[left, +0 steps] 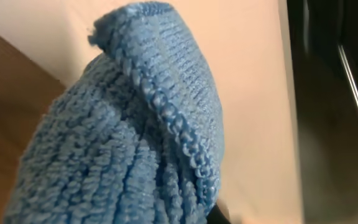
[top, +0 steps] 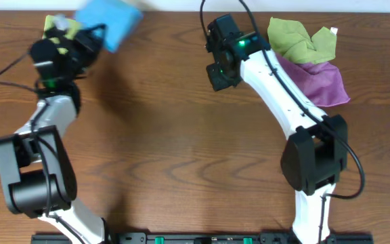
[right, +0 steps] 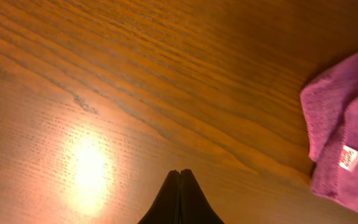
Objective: Fold the cloth
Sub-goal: 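Carry the folded blue cloth with the left gripper to the far-left cloth pile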
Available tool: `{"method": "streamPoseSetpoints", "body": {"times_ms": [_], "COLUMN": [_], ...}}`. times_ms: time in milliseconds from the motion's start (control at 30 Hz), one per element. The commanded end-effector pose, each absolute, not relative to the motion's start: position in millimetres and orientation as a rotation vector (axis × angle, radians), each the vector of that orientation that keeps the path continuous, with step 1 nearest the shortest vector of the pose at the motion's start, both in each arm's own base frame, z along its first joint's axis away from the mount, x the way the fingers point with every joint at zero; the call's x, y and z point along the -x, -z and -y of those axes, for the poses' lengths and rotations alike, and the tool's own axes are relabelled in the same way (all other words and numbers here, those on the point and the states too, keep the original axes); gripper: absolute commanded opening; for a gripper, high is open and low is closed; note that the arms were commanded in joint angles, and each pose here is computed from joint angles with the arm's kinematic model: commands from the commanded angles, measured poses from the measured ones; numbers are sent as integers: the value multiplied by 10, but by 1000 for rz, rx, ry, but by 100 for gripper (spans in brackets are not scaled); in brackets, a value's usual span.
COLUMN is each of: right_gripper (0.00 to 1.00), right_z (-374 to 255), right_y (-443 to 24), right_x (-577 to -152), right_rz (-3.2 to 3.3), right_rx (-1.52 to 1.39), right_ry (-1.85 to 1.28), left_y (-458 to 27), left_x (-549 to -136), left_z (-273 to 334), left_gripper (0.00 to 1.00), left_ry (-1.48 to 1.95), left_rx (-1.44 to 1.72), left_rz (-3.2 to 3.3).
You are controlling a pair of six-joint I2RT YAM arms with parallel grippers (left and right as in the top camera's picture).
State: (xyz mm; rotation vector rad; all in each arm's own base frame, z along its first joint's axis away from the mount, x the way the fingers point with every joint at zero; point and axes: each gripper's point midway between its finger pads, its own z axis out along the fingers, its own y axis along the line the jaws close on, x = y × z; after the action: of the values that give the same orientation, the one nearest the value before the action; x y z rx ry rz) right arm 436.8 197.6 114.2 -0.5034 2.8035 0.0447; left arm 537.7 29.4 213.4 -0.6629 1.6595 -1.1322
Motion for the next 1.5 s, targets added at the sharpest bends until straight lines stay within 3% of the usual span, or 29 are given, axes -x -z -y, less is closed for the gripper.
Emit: {"method": "streamPoseSetpoints", "body": {"times_ms": [0, 267, 467, 1167, 1200, 1267, 1333, 1400, 1467], "right_gripper": [1, 2, 2, 1, 2, 2, 1, 2, 2], "right_z": [-1952, -1969, -1958, -2050, -2051, -2054, -2054, -2062, -2069], "right_y": [-1279, -1282, -1273, -1259, -1260, -1260, -1258, -1255, -1254], "right_x": [-4394, -4398, -4371, -4287, -4289, -4286, -4278, -4263, -4258], "right_rz": [-2774, -2770, -2781, -2791, -2790, -2790, -2793, -2796, -2796], "right_rx": [500, 503, 506, 543, 544, 545, 546, 551, 554], "right_ry": [-38, -40, -36, -35, -35, -35, -35, -34, -34], "left_y": [-2084, -1904, -1739, -940, -934, -938, -938, -938, -940], "left_x": [-5440, -5381, -5383, -5476, -5475, -5476, -5473, -5465, -5454], "left_z": [-967, -1590, -1679, -1560, -1557, -1552, -1562, -1586, -1607], "left_gripper": [6, 6, 6, 6, 17, 52, 68, 95, 95], "left_ry": [944, 672, 530, 780, 781, 784, 783, 782, 788], "left_rx": [916, 1088, 1029, 1144, 1145, 1143, 1144, 1146, 1145], "left_rz": [-1521, -1412, -1472, -1545, -1547, -1548, -1547, -1544, -1546]}}
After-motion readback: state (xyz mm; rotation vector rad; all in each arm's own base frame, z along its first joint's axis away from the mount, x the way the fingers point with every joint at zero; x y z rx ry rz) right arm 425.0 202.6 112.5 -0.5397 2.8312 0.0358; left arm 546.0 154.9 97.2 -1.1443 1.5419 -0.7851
